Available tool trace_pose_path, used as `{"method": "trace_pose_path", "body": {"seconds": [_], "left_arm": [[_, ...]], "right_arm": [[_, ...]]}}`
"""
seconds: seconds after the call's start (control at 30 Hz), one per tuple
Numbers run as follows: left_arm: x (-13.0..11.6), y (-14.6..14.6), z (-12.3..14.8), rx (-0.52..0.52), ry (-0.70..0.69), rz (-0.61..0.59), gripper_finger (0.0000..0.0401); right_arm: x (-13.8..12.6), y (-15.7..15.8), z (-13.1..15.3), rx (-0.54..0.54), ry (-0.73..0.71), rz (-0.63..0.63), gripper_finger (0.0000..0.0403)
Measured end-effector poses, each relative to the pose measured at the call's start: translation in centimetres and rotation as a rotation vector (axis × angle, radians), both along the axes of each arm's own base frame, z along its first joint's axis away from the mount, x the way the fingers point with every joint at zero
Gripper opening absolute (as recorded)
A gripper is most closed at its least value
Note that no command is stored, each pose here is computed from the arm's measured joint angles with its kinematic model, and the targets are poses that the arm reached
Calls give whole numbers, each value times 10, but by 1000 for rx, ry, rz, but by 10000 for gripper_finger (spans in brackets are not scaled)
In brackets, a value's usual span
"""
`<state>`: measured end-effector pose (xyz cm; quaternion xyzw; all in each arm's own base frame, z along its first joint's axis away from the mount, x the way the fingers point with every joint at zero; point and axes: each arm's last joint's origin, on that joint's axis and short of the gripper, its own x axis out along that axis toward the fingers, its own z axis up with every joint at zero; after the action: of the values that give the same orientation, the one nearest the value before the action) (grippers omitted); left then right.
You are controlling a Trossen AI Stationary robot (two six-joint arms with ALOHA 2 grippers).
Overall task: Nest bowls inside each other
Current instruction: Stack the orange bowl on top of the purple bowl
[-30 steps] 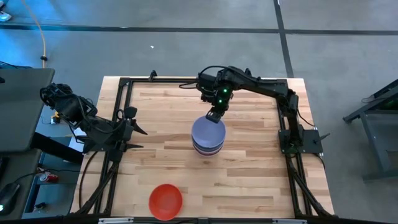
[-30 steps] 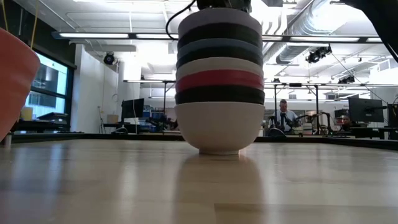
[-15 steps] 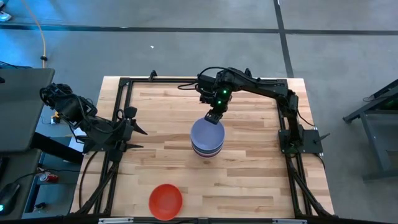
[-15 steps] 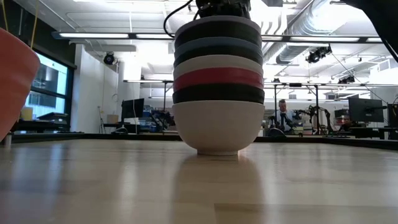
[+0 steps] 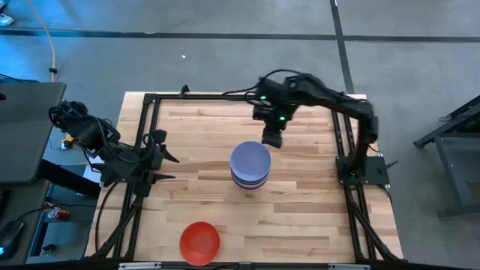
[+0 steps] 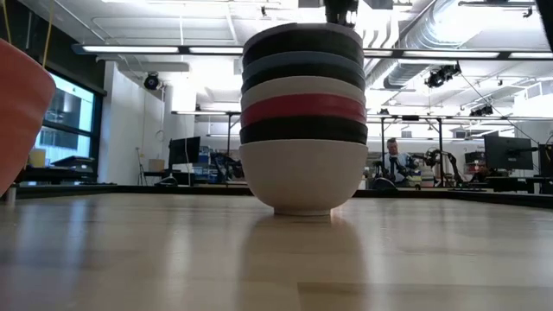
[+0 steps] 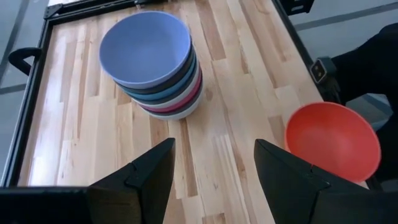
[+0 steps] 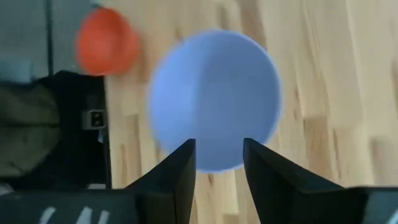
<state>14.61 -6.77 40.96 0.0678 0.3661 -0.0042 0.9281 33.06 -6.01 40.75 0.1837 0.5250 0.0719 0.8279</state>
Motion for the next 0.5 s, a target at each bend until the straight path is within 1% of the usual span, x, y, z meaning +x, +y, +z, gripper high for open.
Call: {"method": "trace_pose_path", "body": {"seconds": [0.1, 0.2, 0.27, 0.37, 0.5], "left_arm": [[4, -2, -2, 8, 10, 8, 209], [8, -4, -4, 12, 13, 27, 209], [9, -4, -4, 12, 3, 47, 209], [13, -6, -3, -35, -18, 72, 209], [23, -14, -11, -124, 41, 97, 209]], "right_arm": [[-30, 17, 33, -73, -163, 117, 126], [-72, 33, 69, -141, -338, 194, 126], [-105, 43, 91, -187, -459, 210, 126], [-155, 57, 119, -247, -630, 200, 126], [-214, 73, 139, -273, -796, 217, 126]]}}
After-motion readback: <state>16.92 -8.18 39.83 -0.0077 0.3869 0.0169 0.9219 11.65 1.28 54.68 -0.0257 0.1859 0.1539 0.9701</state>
